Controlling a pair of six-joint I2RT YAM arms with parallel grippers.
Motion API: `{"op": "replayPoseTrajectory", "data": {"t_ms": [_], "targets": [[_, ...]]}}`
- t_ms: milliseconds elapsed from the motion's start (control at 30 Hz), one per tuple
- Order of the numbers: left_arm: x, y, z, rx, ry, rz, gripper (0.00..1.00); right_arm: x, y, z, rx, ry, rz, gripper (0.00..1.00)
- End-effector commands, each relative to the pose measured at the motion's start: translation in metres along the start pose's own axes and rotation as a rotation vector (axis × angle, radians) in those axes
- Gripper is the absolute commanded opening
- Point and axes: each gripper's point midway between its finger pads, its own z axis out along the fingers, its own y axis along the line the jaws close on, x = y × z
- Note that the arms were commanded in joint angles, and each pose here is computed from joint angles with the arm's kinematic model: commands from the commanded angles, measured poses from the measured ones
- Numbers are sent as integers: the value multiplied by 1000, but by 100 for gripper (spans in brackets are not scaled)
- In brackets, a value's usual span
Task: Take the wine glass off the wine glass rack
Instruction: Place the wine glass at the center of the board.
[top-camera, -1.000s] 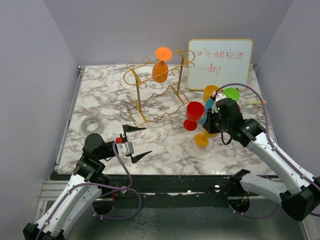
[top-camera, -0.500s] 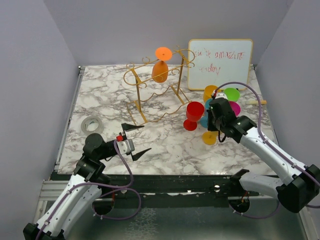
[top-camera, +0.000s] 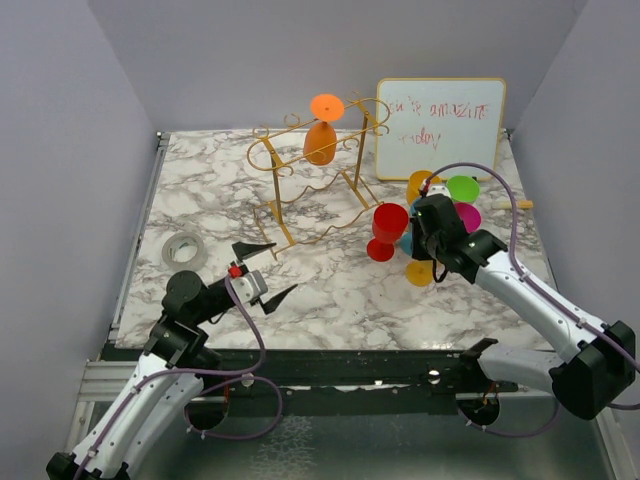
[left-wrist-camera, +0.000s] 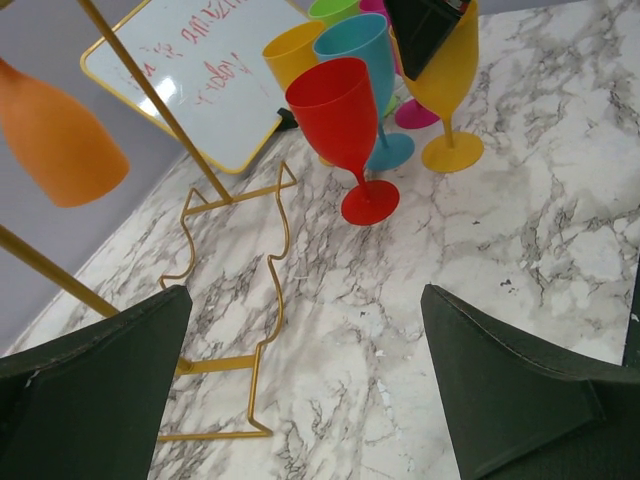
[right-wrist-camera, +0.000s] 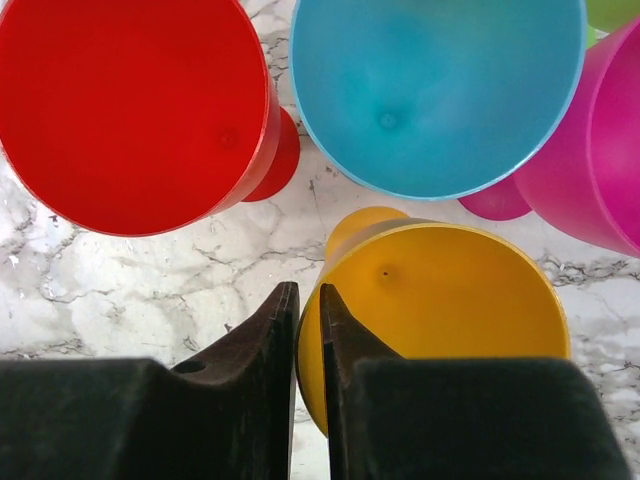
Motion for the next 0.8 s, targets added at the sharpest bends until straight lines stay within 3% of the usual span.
{"op": "replayPoseTrajectory", "data": {"t_ms": [0,200,367,533,633,767], "targets": [[1,14,-4,-92,14,-35,99,-3,-3,0,23,-5,2,22],[-1,34,-7,-211,33,-92,99,-14,2,-14,-19,-28,-4,38],[-17,73,-23,-461,9,-242,99,-37,7,-38,-69,-89,-5,40],[-43,111,-43,-639,74,-278,99,-68,14,-67,-141,-206,23,54],[-62,121,-39,-622,111,-237,99,-79,33,-82,-268,-261,67,58],[-64,144,-36,-680,257,-273,99,-74,80,-102,-574,-287,89,62]]}}
